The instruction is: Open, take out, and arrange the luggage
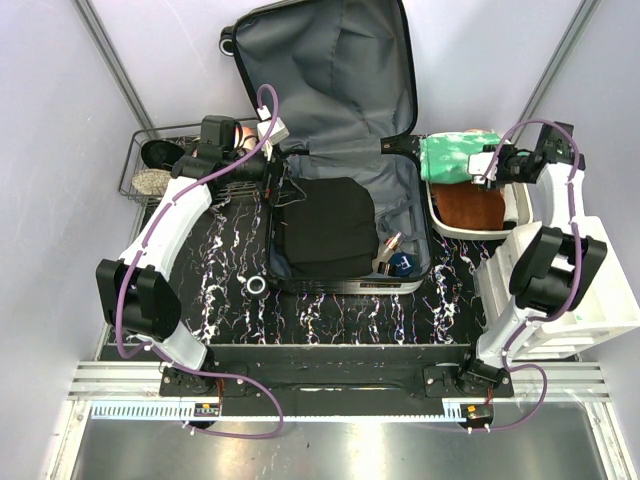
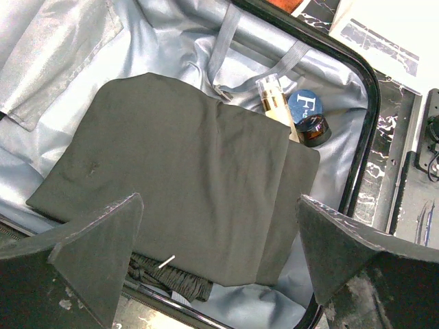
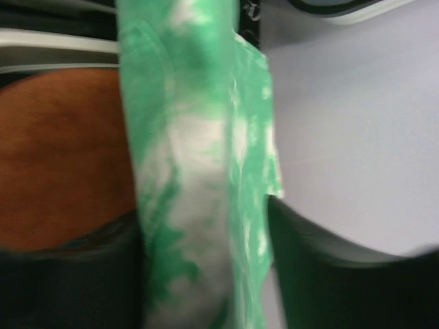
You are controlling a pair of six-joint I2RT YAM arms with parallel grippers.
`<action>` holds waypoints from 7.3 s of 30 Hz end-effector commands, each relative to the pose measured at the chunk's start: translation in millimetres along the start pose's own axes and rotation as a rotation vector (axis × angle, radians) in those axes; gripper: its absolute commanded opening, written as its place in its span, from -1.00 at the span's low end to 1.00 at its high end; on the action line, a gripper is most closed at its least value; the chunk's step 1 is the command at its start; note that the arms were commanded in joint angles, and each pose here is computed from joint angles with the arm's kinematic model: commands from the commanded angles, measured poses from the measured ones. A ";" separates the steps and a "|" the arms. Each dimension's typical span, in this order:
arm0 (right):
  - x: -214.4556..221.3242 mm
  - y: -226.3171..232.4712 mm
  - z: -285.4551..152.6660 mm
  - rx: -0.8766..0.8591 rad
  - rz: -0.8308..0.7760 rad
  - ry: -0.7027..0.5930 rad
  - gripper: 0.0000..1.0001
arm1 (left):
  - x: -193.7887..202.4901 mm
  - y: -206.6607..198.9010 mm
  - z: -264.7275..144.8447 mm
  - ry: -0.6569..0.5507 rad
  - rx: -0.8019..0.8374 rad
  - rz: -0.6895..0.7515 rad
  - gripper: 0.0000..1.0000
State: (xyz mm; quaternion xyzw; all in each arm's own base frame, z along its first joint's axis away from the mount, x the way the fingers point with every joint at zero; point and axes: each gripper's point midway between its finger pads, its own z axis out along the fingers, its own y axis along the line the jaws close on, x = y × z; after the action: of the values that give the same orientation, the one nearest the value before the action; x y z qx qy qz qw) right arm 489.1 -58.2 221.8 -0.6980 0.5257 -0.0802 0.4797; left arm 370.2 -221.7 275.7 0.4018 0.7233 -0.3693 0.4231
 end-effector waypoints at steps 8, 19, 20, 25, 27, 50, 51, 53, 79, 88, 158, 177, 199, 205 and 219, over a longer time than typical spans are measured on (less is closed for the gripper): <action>-48.0 32.0 -36.8 -0.129 -0.083 -0.018 0.99 | -6.1 -11.2 -8.7 -0.028 0.024 0.049 0.98; -133.5 14.7 -42.7 -0.239 0.335 -0.102 0.99 | -6.1 -19.1 -12.0 -0.030 0.039 0.051 0.98; -141.0 11.0 -25.0 -0.249 0.384 -0.090 0.93 | -5.7 -18.3 -12.0 -0.029 0.038 0.047 0.98; -133.5 1.7 21.1 -0.196 0.664 0.056 0.66 | -4.8 -17.4 -12.5 -0.026 0.028 0.041 0.98; -121.7 10.1 35.2 -0.200 0.757 0.094 0.49 | -4.4 -18.0 -12.6 -0.025 0.026 0.042 0.98; -44.6 54.5 26.4 -0.192 0.855 0.370 0.61 | 57.4 5.4 16.2 0.260 -0.096 0.214 0.97; -56.0 49.6 27.0 -0.183 0.869 0.340 0.66 | 61.0 5.4 22.3 0.277 -0.083 0.258 0.94; -80.7 33.5 20.8 -0.124 0.940 0.280 0.70 | 69.2 -3.9 41.4 0.315 -0.044 0.300 0.82; -196.7 63.5 12.6 0.040 0.911 -0.263 1.00 | 165.7 -22.0 125.7 0.458 0.228 0.525 -0.44; -239.8 110.3 47.1 -0.087 0.613 -0.343 1.00 | 124.0 -14.5 111.1 0.389 0.292 0.292 -0.95; -288.9 72.7 188.0 -0.284 0.736 -0.468 -1.00 | 118.3 13.4 70.2 0.306 0.207 0.425 0.90; -300.3 90.6 159.2 -0.384 0.673 -0.463 0.83 | 92.9 18.6 57.0 0.245 0.286 0.250 -0.99; -335.8 105.2 216.4 -0.237 0.330 -0.406 1.00 | 86.3 26.8 66.3 0.237 0.282 0.208 -1.00; -326.1 119.9 230.2 -0.282 0.314 -0.360 0.99 | 81.8 24.3 65.2 0.220 0.290 0.210 -1.00; -307.6 56.9 218.4 -0.055 0.263 -0.308 -1.00 | 62.2 26.5 46.5 0.204 0.230 0.213 -0.02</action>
State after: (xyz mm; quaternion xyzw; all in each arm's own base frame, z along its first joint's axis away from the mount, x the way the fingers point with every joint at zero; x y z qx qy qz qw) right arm 421.5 330.3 107.2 -0.6583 0.5718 0.1724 0.4581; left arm 381.6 -235.0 151.2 0.5592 0.6867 -0.3647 0.2876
